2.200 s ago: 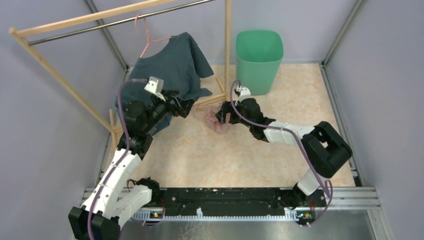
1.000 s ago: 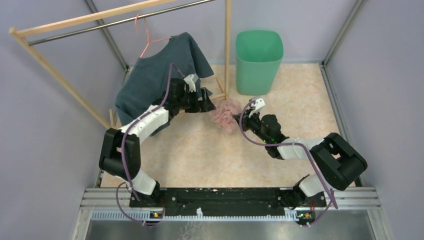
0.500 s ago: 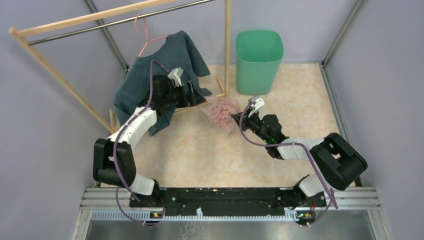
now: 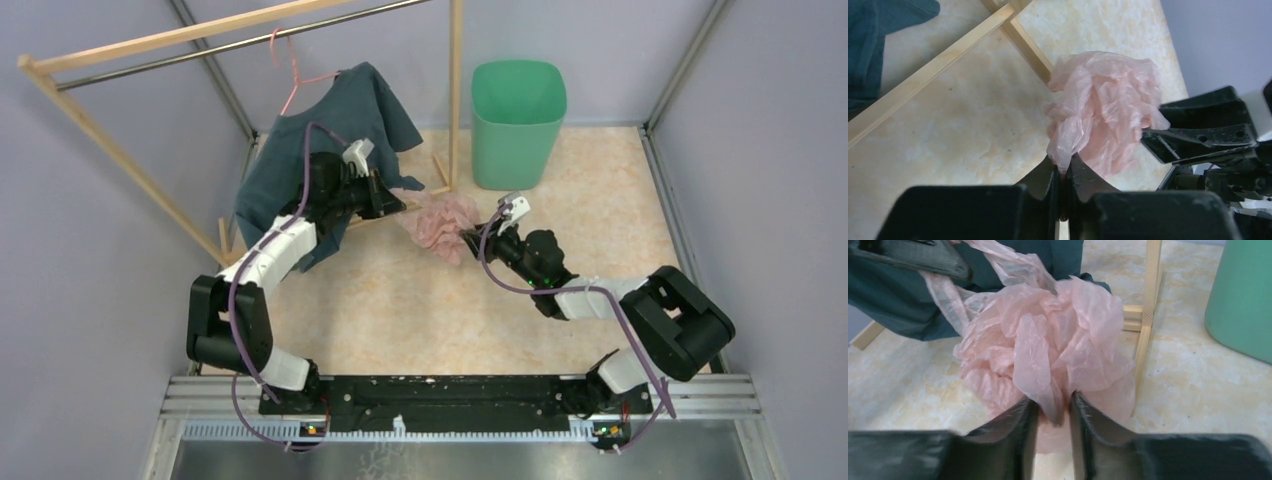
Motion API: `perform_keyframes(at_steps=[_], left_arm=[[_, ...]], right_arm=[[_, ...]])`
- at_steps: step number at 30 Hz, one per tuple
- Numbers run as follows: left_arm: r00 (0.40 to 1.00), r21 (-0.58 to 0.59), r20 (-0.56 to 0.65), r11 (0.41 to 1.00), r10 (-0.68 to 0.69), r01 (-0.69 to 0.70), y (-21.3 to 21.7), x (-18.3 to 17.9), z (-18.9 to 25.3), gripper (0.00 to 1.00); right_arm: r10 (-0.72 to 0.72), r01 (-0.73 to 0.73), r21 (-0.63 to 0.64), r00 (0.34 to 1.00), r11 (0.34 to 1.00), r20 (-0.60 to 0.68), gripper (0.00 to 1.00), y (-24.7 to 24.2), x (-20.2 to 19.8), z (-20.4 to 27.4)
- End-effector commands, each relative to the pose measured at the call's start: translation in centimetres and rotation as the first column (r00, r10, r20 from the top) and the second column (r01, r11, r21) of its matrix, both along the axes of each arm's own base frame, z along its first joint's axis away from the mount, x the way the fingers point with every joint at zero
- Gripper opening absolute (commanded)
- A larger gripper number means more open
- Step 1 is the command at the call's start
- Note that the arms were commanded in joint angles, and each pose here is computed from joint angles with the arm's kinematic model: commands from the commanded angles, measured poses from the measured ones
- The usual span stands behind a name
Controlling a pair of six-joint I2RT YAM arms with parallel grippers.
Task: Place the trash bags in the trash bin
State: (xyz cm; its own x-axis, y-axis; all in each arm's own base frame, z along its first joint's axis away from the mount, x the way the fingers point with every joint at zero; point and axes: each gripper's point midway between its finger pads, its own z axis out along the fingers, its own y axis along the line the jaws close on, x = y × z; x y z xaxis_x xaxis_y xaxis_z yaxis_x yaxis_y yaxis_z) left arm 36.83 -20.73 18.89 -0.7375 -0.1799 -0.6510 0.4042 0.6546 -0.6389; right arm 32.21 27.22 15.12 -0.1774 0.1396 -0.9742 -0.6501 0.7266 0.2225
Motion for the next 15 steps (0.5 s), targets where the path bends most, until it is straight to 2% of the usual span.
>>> perform_keyframes(at_steps=[1, 2, 8, 12, 15], left_arm=[[0.978, -0.039, 0.203, 0.998, -0.038, 0.047, -0.3, -0.9, 5.1, 0.05], [0.973, -0.048, 0.226, 0.997, -0.047, 0.06, -0.5, -1.1, 5.7, 0.0], [0.945, -0.113, 0.296, 0.977, -0.14, 0.18, -2.1, -3.3, 8.1, 0.0], [0.938, -0.137, 0.3, 0.965, -0.173, 0.222, -2.7, -4.0, 8.6, 0.0], [0.934, -0.141, 0.307, 0.962, -0.182, 0.234, -2.9, -4.4, 8.8, 0.0]], right_arm=[[-0.066, 0.065, 0.052, 0.998, 0.997, 0.01, 0.37, -0.9, 0.6, 2.0], [-0.091, 0.092, 0.04, 0.996, 0.995, -0.024, 0.42, -1.3, 0.7, 1.5], [-0.224, 0.231, 0.011, 0.956, 0.973, -0.191, 0.77, -3.6, 0.5, 0.2], [-0.215, 0.222, -0.007, 0.937, 0.975, -0.277, 0.92, -3.7, -0.6, 0.1], [-0.169, 0.185, 0.012, 0.922, 0.983, -0.349, 0.95, -3.1, -1.7, -0.3]])
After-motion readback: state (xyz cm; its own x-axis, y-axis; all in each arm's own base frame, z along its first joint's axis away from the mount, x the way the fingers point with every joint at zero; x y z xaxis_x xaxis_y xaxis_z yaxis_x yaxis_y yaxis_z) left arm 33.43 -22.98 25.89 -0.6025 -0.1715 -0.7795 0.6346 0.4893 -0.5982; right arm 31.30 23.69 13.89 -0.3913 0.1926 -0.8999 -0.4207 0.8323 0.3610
